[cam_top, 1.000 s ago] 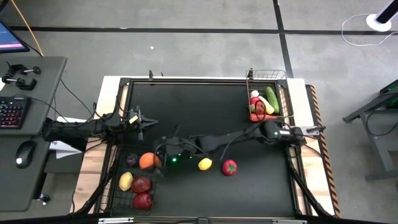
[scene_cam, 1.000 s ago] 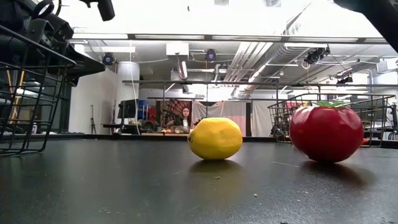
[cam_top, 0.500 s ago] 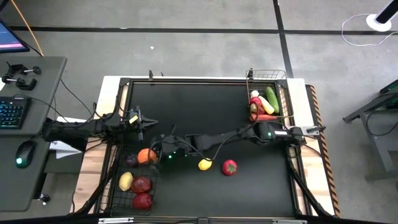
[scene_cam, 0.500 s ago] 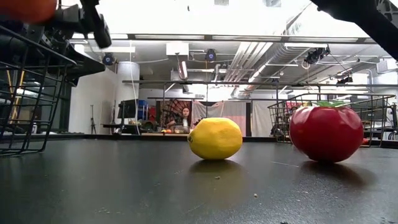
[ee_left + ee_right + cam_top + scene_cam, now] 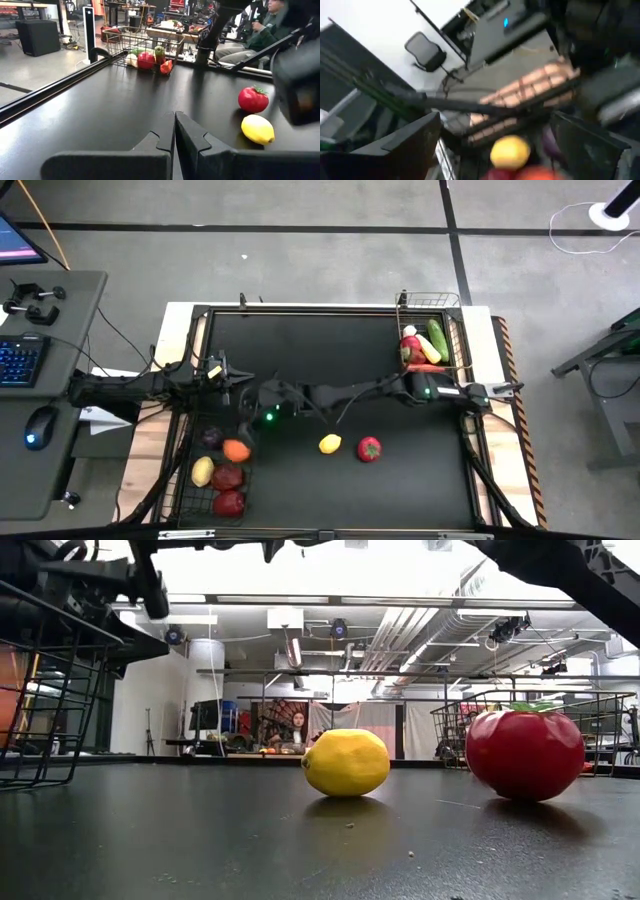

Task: Sort produce into baskets
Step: Put the orange into the left wire basket, then put the lemon into the left wire basket

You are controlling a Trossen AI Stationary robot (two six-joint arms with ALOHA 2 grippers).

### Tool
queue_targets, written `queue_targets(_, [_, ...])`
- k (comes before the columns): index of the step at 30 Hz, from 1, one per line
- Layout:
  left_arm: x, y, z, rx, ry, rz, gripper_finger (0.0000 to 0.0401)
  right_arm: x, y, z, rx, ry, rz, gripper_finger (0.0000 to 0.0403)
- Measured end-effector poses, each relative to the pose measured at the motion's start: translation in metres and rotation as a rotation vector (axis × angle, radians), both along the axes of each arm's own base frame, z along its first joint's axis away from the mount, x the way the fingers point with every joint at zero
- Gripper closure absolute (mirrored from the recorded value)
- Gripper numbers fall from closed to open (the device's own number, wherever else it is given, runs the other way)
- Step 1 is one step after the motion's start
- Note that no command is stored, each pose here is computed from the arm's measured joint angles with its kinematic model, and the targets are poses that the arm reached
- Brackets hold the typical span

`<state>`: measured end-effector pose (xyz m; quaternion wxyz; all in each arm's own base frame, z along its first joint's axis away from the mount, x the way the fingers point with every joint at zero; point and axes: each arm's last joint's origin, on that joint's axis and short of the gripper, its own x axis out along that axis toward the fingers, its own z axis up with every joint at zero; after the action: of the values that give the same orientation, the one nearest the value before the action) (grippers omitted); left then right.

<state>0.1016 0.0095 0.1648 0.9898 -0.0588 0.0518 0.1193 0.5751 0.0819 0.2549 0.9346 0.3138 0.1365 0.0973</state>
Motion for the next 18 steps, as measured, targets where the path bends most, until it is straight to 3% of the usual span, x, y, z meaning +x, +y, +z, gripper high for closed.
queue_targets(4, [0.0, 0.0, 0.0, 0.0, 0.0, 0.0, 0.0401, 0.001, -0.011, 0.011, 0.003, -0.063, 0.055, 0.0036])
queue_targets(9, [0.0, 0.0, 0.0, 0.0, 0.0, 0.0, 0.0401, -0.003, -0.013, 0.021, 0.012, -0.107, 0.27, 0.0036])
queue_targets(13, [0.0, 0.0, 0.0, 0.0, 0.0, 0.0, 0.0401, -0.014, -0.029, 0.046, -0.016, -0.133, 0.412, 0.0036])
queue_targets(16, [0.0, 0.0, 0.0, 0.0, 0.0, 0.0, 0.0401, -0.03, -0.042, 0.059, -0.086, -0.022, 0.442, 0.0036])
queue_targets(18, [0.0, 0.0, 0.0, 0.0, 0.0, 0.0, 0.0401, -0.045, -0.046, 0.059, -0.172, 0.137, 0.398, 0.0036])
